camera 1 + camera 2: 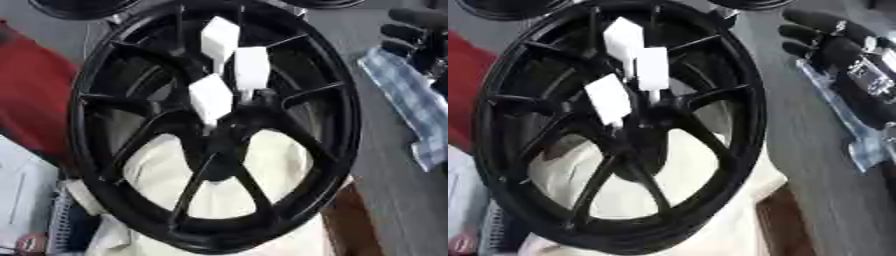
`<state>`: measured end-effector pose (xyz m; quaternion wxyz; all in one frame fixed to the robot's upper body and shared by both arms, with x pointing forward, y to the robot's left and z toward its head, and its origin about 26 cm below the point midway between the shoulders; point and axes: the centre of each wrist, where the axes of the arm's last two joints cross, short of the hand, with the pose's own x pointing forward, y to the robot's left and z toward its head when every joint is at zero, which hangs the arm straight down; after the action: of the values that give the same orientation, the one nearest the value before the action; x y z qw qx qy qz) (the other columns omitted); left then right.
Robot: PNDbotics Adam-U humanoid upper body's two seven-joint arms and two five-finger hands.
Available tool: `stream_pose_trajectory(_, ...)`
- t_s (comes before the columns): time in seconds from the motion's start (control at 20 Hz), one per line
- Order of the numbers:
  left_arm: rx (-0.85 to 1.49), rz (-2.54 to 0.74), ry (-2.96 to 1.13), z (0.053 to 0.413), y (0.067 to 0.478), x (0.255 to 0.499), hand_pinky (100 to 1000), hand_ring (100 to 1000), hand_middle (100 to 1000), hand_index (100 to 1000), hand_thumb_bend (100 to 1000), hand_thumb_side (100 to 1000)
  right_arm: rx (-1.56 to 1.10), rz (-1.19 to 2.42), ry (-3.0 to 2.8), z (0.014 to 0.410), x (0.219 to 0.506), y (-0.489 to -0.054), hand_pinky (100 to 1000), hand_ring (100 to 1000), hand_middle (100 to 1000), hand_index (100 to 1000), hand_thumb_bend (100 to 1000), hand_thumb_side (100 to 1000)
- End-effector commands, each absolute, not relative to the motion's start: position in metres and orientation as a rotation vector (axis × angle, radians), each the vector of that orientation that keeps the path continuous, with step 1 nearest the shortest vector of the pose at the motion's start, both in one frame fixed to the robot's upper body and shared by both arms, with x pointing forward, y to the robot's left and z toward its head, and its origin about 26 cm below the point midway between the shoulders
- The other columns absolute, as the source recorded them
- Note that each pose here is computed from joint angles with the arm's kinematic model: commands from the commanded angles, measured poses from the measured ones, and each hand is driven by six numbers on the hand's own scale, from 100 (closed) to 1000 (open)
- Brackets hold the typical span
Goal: Pull the pin out of the wheel hub.
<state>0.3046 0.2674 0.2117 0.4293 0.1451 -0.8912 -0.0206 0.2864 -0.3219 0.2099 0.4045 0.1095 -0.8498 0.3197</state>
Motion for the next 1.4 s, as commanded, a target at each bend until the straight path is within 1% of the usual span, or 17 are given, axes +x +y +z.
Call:
stream_pose_trajectory(0.05,0.360,-0.054,-2.249,0.218,0.267,0.302,671,554,585,723,100,636,0.256,0.837,-2.152,0.217,0.286,-0.321,1000,1000,974,916,100,677)
stream_pose_trajectory(0.3,0.365,-0.060,-2.253,0.218,0.267,0.302,671,551,582,722,100,634,0.245,0.915,-2.190,0.230,0.288,-0.321,1000,1000,955,914,100,658)
stream_pose_trajectory(0.55,0.382,-0.067,-2.239,0.216,0.270,0.301,671,549,580,718,100,631,0.206,1.137,-2.209,0.253,0.290,-0.318,995,1000,933,906,100,628)
stream_pose_trajectory(0.9,0.410,-0.086,-2.221,0.214,0.274,0.299,671,548,578,717,100,628,0.093,1.580,-2.126,0.293,0.293,-0.302,955,1000,910,893,100,508)
stream_pose_trajectory(0.95,0.413,-0.088,-2.219,0.214,0.275,0.299,671,547,578,716,100,632,0.067,1.641,-2.101,0.299,0.293,-0.300,949,1000,905,890,100,480)
stream_pose_trajectory(1.0,0.415,-0.089,-2.217,0.214,0.275,0.299,671,547,577,716,100,628,0.041,1.699,-2.076,0.305,0.293,-0.298,944,1000,903,887,100,489)
stream_pose_trajectory(1.05,0.416,-0.091,-2.216,0.214,0.275,0.299,671,546,577,716,100,628,0.012,1.752,-2.050,0.311,0.292,-0.296,940,1000,898,885,100,467)
stream_pose_trajectory(1.4,0.396,-0.108,-2.220,0.216,0.272,0.300,672,546,577,715,100,629,-0.225,1.979,-1.896,0.339,0.285,-0.293,920,1000,883,875,100,508)
